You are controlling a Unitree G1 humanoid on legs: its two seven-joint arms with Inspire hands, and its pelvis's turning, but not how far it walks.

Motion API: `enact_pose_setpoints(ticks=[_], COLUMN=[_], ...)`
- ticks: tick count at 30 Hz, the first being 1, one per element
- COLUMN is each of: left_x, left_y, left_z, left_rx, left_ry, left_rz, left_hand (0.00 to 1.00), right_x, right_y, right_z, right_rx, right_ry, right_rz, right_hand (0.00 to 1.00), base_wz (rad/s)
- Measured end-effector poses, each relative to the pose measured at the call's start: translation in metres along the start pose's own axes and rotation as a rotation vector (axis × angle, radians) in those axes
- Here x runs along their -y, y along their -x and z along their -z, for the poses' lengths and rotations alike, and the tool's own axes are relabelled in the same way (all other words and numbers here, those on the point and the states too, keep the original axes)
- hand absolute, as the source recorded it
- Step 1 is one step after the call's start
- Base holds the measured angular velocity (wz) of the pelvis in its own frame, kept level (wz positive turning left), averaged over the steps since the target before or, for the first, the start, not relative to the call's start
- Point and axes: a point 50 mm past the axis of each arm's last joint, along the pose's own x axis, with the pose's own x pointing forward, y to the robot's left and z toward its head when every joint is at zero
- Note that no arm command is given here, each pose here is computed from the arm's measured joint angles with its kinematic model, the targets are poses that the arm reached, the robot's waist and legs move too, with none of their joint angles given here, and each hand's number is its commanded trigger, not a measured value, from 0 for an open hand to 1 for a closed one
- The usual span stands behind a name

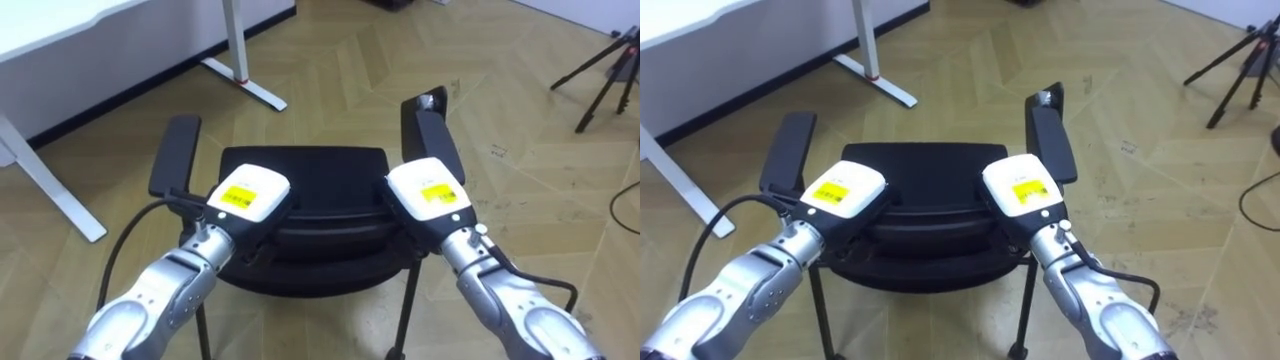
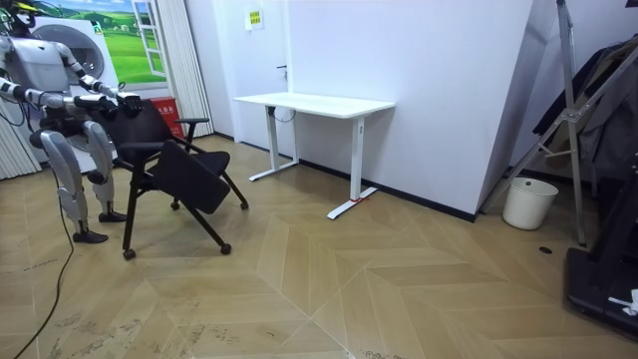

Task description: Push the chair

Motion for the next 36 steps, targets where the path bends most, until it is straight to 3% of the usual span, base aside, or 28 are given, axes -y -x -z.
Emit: enact_pose_setpoints(ticks=[13,18,23,31,36], left_x=[0.018,0.026,0.025,0.009,0.012], left_y=[0.001,0.006,0.008,0.002,0.001], left_z=[0.003,-0.002,-0.007,-0.001,0.003], left_rx=[-0.019,-0.008,0.015,0.016,0.036], left_ry=[0.038,0.071,0.071,0.057,0.035], left_rz=[0.035,0.023,0.0,-0.046,-0.014], left_hand=[1.0,1.0,1.0,1.0,1.0], right_x=[-0.012,-0.019,-0.02,-0.009,-0.022], right_y=[0.004,0.016,0.024,0.016,0.021], right_z=[-0.002,0.001,0.005,0.006,0.002], right_rx=[0.005,0.008,0.008,0.014,0.011], right_ry=[-0.014,-0.017,-0.004,-0.006,-0.042], right_rz=[-0.041,-0.017,0.011,0.089,0.037], right_hand=[1.0,1.0,1.0,1.0,1.0], base_wz=[0.12,-0.01,-0.16,-0.08,0.09])
